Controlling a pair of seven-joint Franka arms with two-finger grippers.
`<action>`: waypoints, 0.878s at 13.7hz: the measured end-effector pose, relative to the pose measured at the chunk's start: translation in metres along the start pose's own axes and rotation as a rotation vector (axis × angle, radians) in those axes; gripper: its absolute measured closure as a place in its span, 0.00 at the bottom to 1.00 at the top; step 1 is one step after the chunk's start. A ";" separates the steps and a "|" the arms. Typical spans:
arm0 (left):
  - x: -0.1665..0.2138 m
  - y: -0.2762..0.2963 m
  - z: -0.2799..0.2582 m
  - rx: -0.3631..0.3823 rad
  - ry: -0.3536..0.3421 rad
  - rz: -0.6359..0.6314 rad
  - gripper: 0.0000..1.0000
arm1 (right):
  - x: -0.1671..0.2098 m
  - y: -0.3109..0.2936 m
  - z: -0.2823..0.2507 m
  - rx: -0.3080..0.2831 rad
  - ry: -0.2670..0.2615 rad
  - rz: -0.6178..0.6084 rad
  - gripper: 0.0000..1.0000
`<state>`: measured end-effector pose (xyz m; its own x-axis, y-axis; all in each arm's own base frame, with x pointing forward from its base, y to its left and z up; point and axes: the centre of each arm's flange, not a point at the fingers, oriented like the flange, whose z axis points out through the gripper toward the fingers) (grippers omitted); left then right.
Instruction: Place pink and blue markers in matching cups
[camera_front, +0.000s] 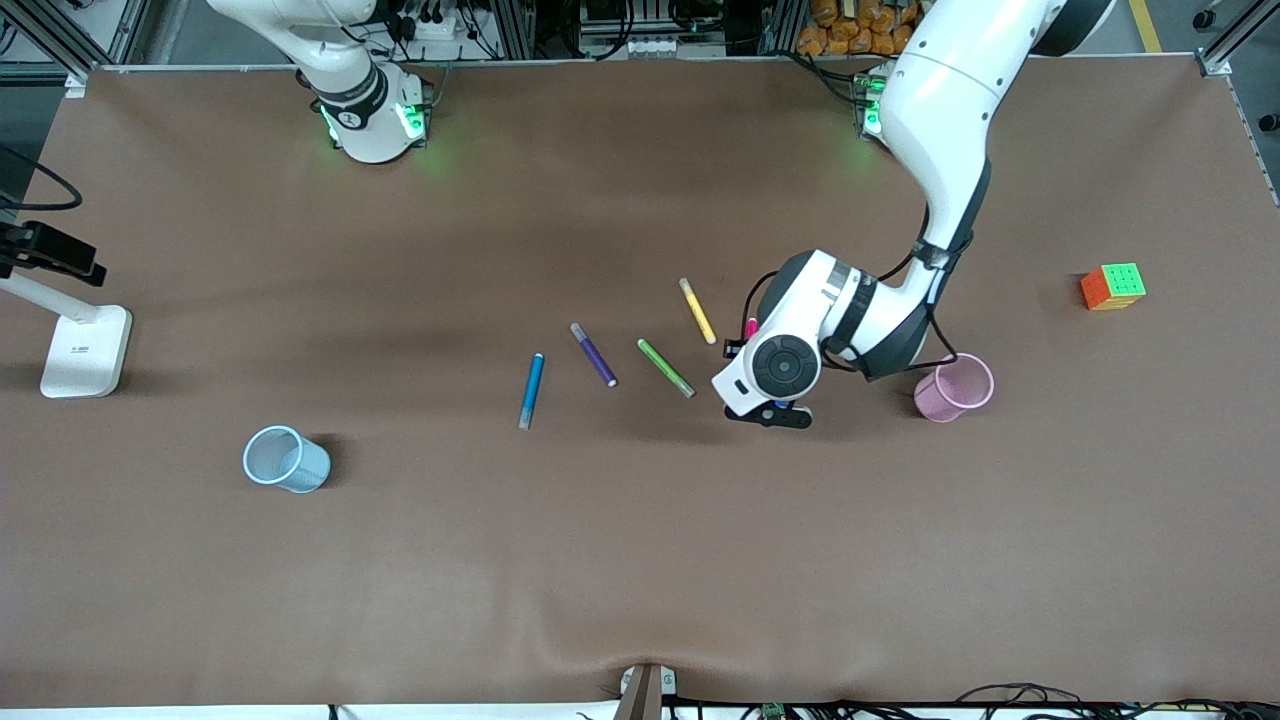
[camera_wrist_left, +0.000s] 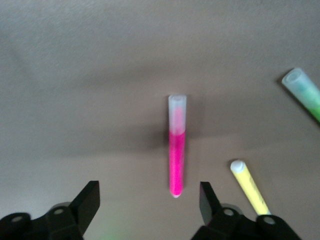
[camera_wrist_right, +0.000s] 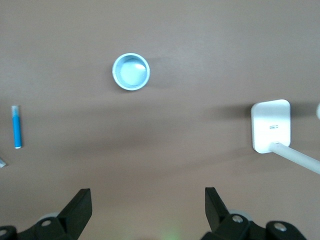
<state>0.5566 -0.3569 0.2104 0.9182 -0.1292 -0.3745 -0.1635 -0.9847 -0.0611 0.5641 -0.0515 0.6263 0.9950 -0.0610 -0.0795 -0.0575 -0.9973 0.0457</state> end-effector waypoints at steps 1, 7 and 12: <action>0.004 0.003 0.007 -0.004 0.009 0.002 0.15 | 0.000 -0.013 -0.001 0.007 0.001 -0.023 0.00; 0.011 0.011 0.035 -0.006 0.013 0.009 0.30 | -0.002 -0.075 -0.004 0.145 0.006 -0.117 0.00; 0.014 0.013 0.039 -0.011 0.023 0.009 0.59 | 0.002 -0.084 0.000 0.175 0.003 -0.127 0.00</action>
<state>0.5533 -0.3665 0.1688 0.9249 -0.1407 -0.3531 -0.1680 -0.9846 -0.0476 0.5707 0.0320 0.6220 0.9954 0.0653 -0.0706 0.0551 -0.9890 -0.1376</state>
